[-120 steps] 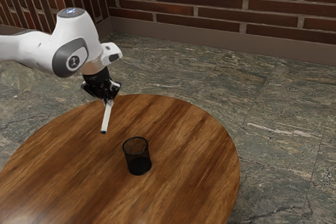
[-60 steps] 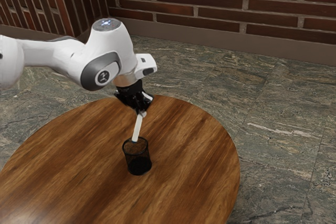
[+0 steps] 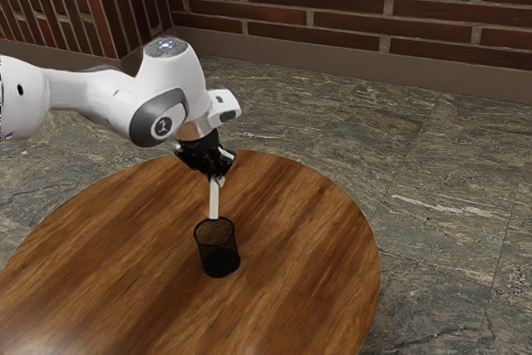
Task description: Put the marker into the pen holder.
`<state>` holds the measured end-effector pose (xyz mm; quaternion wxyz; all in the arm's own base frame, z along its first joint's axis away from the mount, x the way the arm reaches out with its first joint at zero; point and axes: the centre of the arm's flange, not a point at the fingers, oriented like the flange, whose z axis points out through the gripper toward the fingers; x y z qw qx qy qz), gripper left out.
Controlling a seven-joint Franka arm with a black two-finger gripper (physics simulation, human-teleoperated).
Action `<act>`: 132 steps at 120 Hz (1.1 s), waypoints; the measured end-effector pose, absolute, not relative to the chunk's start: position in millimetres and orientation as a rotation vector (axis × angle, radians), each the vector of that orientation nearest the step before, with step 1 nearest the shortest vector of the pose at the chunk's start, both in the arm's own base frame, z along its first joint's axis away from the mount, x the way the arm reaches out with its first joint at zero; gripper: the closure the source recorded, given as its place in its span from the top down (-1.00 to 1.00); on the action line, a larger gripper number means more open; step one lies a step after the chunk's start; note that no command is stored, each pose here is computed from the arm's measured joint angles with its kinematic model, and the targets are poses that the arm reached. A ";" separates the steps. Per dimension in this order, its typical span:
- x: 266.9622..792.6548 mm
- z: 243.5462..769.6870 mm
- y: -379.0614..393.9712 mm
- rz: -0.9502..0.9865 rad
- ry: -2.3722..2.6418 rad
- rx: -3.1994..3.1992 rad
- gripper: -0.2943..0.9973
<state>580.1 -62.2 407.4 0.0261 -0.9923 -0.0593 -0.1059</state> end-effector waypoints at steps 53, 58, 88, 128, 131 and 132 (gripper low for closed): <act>576.9 351.3 -73.9 -0.185 -0.169 -3.064 -0.64; 573.0 344.7 -76.9 -0.162 -0.161 -3.065 -0.64; 562.1 377.1 -91.5 -0.169 -0.104 -3.098 0.11; 560.7 605.7 -69.0 -0.188 0.183 -3.115 0.45; 555.7 610.4 -66.7 -0.166 0.213 -3.113 0.46; 554.4 611.5 -65.9 -0.157 0.222 -3.113 0.47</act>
